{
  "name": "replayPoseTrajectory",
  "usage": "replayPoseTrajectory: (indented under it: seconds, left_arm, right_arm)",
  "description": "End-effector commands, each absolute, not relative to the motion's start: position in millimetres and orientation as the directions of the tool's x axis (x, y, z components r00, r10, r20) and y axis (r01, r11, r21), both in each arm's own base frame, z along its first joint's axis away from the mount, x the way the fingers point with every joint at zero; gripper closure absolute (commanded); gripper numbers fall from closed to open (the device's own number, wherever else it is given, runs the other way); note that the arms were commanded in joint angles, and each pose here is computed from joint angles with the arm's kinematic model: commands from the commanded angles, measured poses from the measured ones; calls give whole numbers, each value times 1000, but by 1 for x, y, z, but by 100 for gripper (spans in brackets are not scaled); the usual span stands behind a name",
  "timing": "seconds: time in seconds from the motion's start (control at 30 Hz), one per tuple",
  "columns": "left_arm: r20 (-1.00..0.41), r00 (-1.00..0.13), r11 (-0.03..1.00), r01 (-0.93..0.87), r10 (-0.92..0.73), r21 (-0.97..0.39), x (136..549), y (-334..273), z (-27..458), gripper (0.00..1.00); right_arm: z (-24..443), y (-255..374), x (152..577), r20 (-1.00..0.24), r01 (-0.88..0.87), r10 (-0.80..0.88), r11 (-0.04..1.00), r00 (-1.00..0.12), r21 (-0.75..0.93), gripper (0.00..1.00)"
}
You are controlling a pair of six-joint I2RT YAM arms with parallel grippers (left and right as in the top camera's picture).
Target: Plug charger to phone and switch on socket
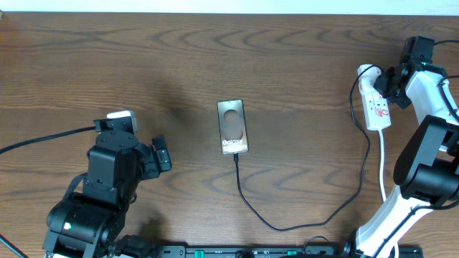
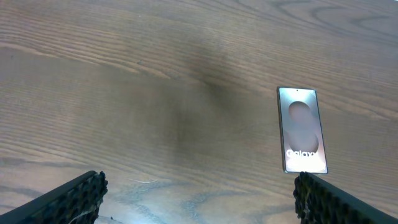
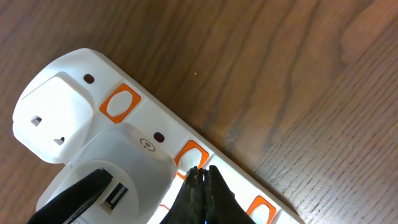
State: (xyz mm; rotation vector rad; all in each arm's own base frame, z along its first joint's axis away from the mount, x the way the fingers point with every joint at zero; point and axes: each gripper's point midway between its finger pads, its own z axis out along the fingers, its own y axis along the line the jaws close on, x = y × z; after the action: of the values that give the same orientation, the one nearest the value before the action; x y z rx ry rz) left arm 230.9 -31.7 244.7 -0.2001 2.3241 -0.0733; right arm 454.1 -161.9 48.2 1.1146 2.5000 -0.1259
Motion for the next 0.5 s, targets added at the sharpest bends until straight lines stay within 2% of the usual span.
replayPoseTrajectory:
  seconds: [0.0, 0.47]
  left_arm:
    - [-718, -676, 986, -134, -164, -99, 231, -28, 244, 2]
    - [-718, -676, 986, -134, -164, -99, 231, -28, 244, 2]
  right_arm:
    - [53, -163, 461, -415, 722, 678, 688, -607, 69, 99]
    - [21, -149, 461, -363, 700, 663, 713, -655, 39, 99]
